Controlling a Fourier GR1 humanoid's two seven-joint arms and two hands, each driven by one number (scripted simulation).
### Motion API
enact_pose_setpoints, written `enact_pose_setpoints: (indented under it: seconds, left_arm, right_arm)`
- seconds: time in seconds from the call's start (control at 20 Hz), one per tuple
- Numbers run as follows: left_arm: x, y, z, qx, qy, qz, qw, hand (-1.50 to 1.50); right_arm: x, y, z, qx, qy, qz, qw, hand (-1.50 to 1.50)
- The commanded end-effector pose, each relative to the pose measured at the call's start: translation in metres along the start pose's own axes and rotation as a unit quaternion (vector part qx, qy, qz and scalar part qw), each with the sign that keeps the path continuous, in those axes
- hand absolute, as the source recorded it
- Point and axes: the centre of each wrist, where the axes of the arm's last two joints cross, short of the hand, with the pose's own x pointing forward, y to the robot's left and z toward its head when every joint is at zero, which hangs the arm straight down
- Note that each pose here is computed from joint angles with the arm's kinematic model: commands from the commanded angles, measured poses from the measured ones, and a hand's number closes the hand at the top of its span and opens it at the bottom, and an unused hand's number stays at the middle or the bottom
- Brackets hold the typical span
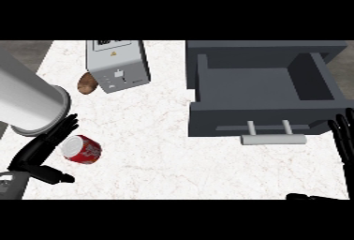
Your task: Pick up the can, place it into the drawer and close the drawer
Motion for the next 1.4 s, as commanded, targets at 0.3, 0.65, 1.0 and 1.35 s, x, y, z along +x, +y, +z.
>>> enact_pose_setpoints:
  seconds: [0.3,0.65,1.0,1.35]
  left_arm:
    - [-0.008,-0.010,-0.016,-0.041,-0.043,0.049,0.9970,-1.50]
    - [-0.014,-0.014,-0.015,-0.041,-0.046,0.047,0.9970,-1.50]
    - [-0.010,-0.030,-0.039,-0.059,-0.043,0.054,0.9958,-1.50]
    - [-0.003,-0.038,-0.056,-0.076,-0.055,0.045,0.9946,-1.50]
  right_arm:
    - [-0.004,-0.008,0.008,0.003,0.002,-0.006,1.000,-1.50]
    - [0.017,-0.003,0.018,0.002,-0.003,0.002,1.000,-1.50]
    - [0.010,-0.009,0.005,0.000,-0.005,-0.007,1.000,-1.50]
    - [0.015,-0.006,0.017,0.000,0.004,-0.011,1.000,-1.50]
